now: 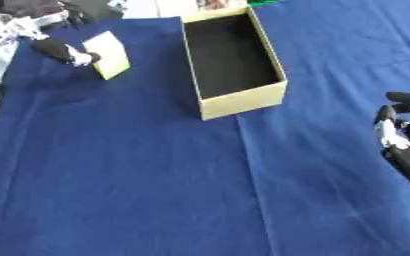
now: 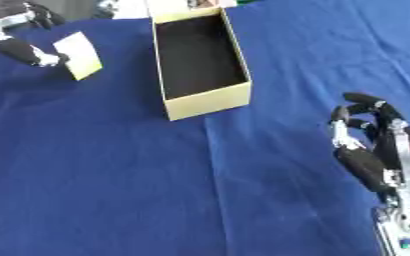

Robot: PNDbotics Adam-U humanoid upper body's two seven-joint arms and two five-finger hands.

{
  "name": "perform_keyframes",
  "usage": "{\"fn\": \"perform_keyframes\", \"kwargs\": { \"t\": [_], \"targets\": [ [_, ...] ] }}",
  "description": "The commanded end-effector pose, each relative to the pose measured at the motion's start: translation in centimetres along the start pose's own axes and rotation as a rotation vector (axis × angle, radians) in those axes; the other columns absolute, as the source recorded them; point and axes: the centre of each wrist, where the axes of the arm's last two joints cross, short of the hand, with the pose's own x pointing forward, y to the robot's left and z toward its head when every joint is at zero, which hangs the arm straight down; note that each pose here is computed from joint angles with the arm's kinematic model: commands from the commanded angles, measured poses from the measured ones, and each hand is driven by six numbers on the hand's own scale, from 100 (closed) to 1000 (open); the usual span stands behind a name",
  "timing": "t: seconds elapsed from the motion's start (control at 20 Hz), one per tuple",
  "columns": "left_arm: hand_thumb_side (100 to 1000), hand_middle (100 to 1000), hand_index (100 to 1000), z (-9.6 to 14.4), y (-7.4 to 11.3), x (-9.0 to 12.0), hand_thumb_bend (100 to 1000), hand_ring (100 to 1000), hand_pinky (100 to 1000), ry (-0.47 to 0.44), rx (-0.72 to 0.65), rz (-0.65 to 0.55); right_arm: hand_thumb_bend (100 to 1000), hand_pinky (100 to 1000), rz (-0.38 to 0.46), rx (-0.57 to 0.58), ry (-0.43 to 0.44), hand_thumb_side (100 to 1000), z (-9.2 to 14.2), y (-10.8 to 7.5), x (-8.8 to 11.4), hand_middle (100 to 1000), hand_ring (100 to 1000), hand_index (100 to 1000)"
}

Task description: Pick up objects on the table and place them in the box.

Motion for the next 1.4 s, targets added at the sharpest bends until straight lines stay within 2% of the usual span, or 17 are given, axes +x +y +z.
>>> {"fn": "perform_keyframes", "kwargs": {
  "t": [0.05, 0.25, 0.4, 0.5, 0.55, 0.6, 0.7, 0.85, 1.05, 1.4],
  "targets": [
    [440, 804, 913, 0.1, 0.9, 0.1, 379, 803, 817, 0.012, 0.025, -0.007, 100, 689, 0.014, -0.001, -0.026, 294, -0.3, -0.5, 0.5, 527, 960, 749],
    [372, 788, 910, -0.4, 0.2, 0.6, 361, 794, 812, 0.033, 0.024, -0.023, 100, 689, 0.012, -0.002, -0.027, 291, -0.3, -0.4, 0.5, 527, 960, 749],
    [279, 742, 894, -0.6, -0.2, 0.7, 341, 762, 798, 0.049, 0.018, -0.039, 100, 689, 0.010, -0.002, -0.025, 288, -0.3, -0.4, 0.5, 527, 960, 749],
    [262, 679, 879, -0.7, -0.5, 0.8, 293, 728, 781, 0.057, 0.015, -0.052, 100, 689, 0.010, -0.002, -0.025, 289, -0.3, -0.4, 0.5, 527, 960, 749],
    [262, 679, 879, -0.8, -0.6, 0.8, 293, 728, 781, 0.058, 0.016, -0.055, 100, 689, 0.009, -0.002, -0.025, 289, -0.3, -0.4, 0.5, 527, 960, 749],
    [239, 577, 855, -0.8, -0.5, 0.8, 219, 662, 759, 0.059, 0.024, -0.057, 100, 689, 0.009, -0.002, -0.026, 290, -0.3, -0.4, 0.5, 527, 961, 749],
    [226, 486, 832, -0.7, -0.3, 0.9, 159, 606, 745, 0.057, 0.056, -0.055, 100, 689, 0.010, -0.002, -0.024, 290, -0.3, -0.4, 0.5, 527, 961, 748],
    [217, 420, 811, -0.6, 0.3, 1.1, 100, 574, 738, 0.044, 0.114, -0.042, 100, 689, 0.010, -0.002, -0.024, 295, -0.3, -0.4, 0.5, 527, 961, 748],
    [213, 406, 805, -0.7, 1.9, 2.3, 100, 569, 743, -0.035, 0.191, -0.025, 100, 690, 0.011, 0.001, -0.022, 300, -0.2, -0.5, 0.4, 527, 961, 748],
    [207, 410, 800, -1.4, 4.6, 7.1, 100, 570, 745, -0.233, 0.296, -0.016, 100, 690, 0.006, 0.013, -0.024, 309, -0.2, -0.4, 0.4, 527, 961, 747]
  ]
}}
